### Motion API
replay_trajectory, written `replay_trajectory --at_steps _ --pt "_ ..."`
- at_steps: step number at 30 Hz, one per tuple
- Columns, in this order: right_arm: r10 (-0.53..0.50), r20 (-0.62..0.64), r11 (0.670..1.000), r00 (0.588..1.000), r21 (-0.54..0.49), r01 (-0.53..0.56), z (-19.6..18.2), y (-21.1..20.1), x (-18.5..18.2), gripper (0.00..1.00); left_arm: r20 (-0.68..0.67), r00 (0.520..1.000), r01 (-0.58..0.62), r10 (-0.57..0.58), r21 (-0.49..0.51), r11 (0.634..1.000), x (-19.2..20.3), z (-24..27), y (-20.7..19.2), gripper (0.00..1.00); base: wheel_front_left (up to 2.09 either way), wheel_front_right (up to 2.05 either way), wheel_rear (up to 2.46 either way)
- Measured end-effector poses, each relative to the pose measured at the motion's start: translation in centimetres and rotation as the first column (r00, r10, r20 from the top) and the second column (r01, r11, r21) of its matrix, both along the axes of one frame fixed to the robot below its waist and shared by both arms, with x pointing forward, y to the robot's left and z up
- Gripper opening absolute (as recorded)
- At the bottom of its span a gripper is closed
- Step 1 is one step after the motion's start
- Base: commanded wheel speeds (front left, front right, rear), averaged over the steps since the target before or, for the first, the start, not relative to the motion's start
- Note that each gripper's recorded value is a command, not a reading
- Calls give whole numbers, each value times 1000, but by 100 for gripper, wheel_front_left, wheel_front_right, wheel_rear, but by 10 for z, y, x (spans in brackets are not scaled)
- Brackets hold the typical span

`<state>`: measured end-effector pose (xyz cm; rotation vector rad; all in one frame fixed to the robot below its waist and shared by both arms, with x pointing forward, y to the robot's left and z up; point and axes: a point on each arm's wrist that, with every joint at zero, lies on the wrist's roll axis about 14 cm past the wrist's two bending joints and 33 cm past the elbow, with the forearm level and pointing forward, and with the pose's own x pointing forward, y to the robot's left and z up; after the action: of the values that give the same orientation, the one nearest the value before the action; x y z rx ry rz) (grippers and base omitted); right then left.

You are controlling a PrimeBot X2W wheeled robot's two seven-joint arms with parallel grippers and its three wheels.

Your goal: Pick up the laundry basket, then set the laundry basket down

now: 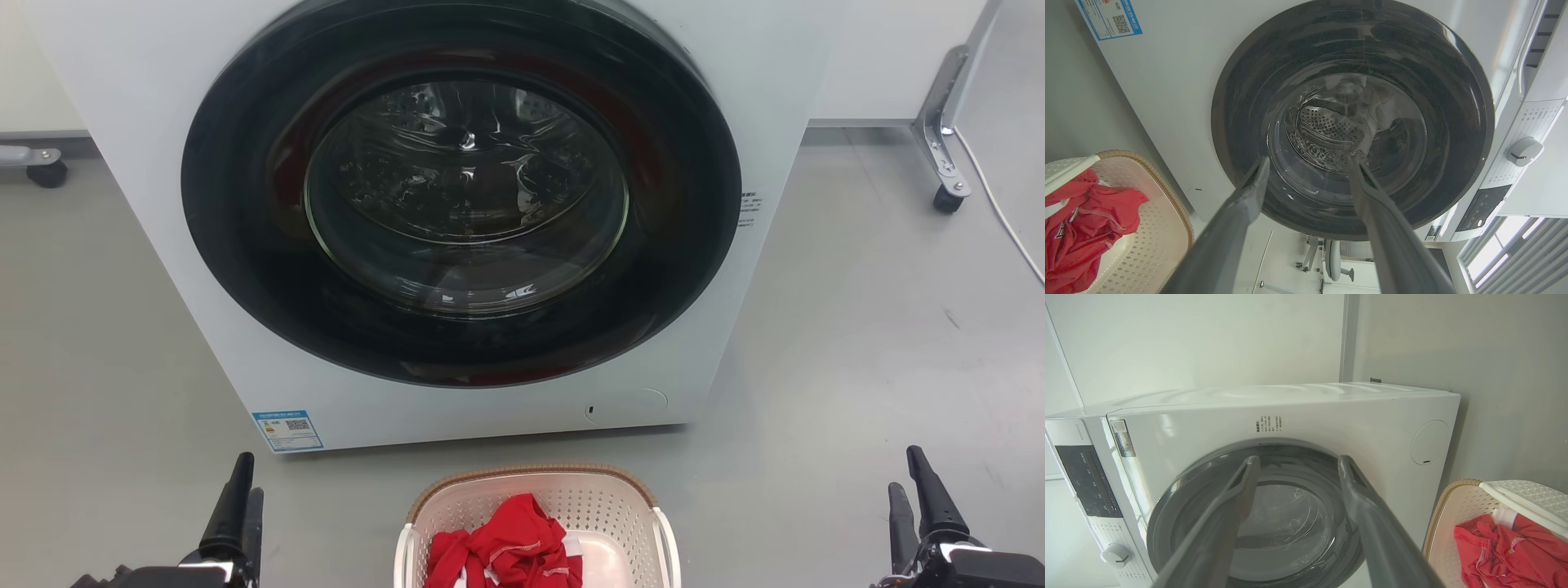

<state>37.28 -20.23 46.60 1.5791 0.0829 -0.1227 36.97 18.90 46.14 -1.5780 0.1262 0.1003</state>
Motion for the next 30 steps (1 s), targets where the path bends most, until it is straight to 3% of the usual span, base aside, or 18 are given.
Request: replay_trajectory --at_steps 9,17,24,30 --pt "-1 5 999 1000 -38 1 3 0 3 100 10 1000 -4 4 16 1000 4 4 -1 100 0 0 0" --pt "7 21 990 1000 -140 -4 11 0 9 100 29 1000 6 -10 130 991 11 11 -3 100 0 0 0" --pt "42 39 953 998 -302 -29 20 2 16 100 47 997 44 -60 289 956 17 19 -9 100 0 0 0" --pt "84 26 891 996 -449 -63 23 6 19 100 46 994 68 -95 412 909 21 23 -13 100 0 0 0"
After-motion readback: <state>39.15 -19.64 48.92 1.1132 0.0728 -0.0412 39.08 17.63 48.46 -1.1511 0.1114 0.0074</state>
